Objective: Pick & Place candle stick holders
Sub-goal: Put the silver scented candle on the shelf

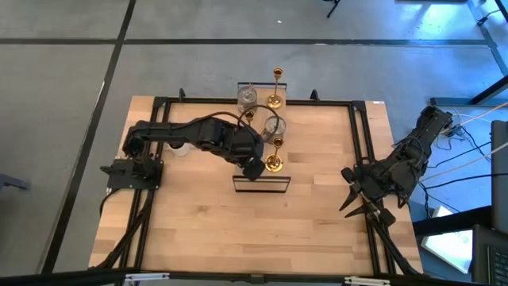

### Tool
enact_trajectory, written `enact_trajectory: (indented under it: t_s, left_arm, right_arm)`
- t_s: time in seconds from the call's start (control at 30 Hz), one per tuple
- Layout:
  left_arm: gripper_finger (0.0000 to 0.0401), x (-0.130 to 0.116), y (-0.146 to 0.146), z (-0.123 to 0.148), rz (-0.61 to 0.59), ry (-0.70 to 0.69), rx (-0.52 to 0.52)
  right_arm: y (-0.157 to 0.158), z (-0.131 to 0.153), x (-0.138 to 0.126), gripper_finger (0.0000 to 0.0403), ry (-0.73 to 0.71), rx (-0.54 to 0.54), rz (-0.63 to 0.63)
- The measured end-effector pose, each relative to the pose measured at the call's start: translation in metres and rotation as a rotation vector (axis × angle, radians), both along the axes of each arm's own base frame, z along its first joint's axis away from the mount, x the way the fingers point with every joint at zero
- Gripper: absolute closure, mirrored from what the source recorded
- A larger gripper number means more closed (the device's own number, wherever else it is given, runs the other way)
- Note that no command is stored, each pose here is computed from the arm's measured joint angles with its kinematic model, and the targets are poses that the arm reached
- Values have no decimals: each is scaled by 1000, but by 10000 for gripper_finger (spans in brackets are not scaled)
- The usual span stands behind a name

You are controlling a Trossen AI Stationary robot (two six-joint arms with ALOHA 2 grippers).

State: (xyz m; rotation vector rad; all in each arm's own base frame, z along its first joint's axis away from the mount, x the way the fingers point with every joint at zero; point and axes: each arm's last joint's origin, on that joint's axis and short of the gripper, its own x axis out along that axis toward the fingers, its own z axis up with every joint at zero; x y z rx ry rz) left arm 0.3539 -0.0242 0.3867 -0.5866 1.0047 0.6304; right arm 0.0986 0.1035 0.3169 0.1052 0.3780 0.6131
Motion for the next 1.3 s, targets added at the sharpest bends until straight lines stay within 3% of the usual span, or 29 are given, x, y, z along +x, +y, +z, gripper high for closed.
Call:
enact_trajectory:
  t_s: [0.53, 1.3]
  left_arm:
    - [399, -4, 3, -8, 1, 82, 36]
    - [399, -3, 2, -10, -17, 96, 14]
  right_arm:
    - [0, 0, -1, 300, 9, 4, 26]
    - [0, -1, -1, 300, 12, 1, 29]
